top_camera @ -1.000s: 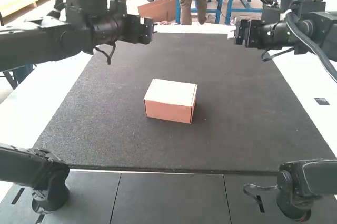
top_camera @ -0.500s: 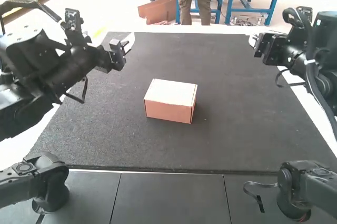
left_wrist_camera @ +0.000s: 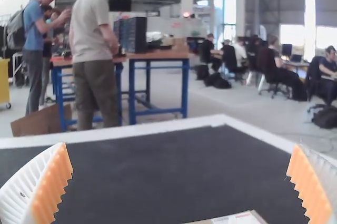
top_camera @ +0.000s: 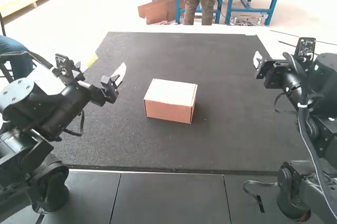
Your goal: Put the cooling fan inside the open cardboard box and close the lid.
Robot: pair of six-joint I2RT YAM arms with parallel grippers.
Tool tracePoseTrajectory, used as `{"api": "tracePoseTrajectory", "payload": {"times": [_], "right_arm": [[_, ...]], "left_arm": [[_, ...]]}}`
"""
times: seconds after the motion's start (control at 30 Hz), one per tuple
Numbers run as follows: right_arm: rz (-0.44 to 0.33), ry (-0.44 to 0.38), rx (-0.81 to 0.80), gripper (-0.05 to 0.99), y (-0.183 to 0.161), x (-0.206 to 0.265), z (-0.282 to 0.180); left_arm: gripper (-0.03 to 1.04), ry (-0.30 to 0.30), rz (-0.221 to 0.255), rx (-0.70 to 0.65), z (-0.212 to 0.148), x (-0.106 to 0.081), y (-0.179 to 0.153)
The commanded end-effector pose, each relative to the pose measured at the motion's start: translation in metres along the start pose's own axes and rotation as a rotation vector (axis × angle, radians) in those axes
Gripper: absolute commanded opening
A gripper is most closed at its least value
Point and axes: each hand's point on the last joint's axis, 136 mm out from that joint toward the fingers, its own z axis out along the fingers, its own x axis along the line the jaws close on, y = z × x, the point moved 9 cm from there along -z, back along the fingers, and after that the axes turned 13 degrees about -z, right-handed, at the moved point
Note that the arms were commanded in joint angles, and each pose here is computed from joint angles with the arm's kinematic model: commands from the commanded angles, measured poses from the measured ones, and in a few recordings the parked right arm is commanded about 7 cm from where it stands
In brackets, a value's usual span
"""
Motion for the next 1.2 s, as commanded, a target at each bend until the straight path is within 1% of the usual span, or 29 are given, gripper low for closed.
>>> {"api": "tracePoseTrajectory", "payload": {"times": [0.0,0.07,0.1,0.2,0.27,0.37,0.43,0.53,0.6,0.67,0.9,1.07,1.17], "right_arm": [[-0.047,-0.031,0.006,0.91,-0.013,-0.001,-0.002],[-0.059,-0.030,0.015,0.91,-0.024,0.001,-0.003],[-0.065,-0.031,0.024,0.91,-0.029,0.002,-0.004],[-0.071,-0.022,0.044,0.91,-0.045,0.006,-0.007],[-0.074,-0.012,0.053,0.91,-0.055,0.009,-0.010],[-0.110,0.012,0.038,0.91,-0.059,0.011,-0.014],[-0.124,0.027,0.051,0.91,-0.068,0.014,-0.016],[-0.124,0.016,0.027,0.91,-0.069,0.014,-0.021],[-0.124,0.020,0.049,0.91,-0.073,0.015,-0.025],[-0.124,0.019,0.047,0.91,-0.074,0.015,-0.028],[-0.121,0.013,0.015,0.91,-0.070,0.017,-0.035],[-0.066,0.006,0.023,0.91,-0.071,0.016,-0.035],[-0.047,0.006,0.045,0.91,-0.075,0.016,-0.035]], "left_arm": [[0.97,-0.005,0.013,-0.035,-0.007,0.004,-0.008],[0.97,-0.011,0.012,-0.044,-0.011,0.006,-0.017],[0.97,-0.001,0.016,-0.025,-0.012,0.007,-0.022],[0.97,0.007,0.016,-0.009,-0.012,0.008,-0.023],[0.97,0.014,0.019,0.020,-0.012,0.009,-0.028],[0.97,0.025,0.017,0.062,-0.012,0.011,-0.034],[0.97,0.044,0.021,0.096,-0.013,0.014,-0.039],[0.97,0.091,0.030,0.114,-0.013,0.022,-0.042],[0.97,0.131,0.046,0.112,-0.014,0.028,-0.042],[0.97,0.175,0.074,0.104,-0.014,0.035,-0.040],[0.97,0.341,0.111,0.057,-0.019,0.060,-0.031],[0.97,0.425,0.128,0.028,-0.023,0.072,-0.025],[0.97,0.468,0.123,0.026,-0.026,0.079,-0.024]]}}
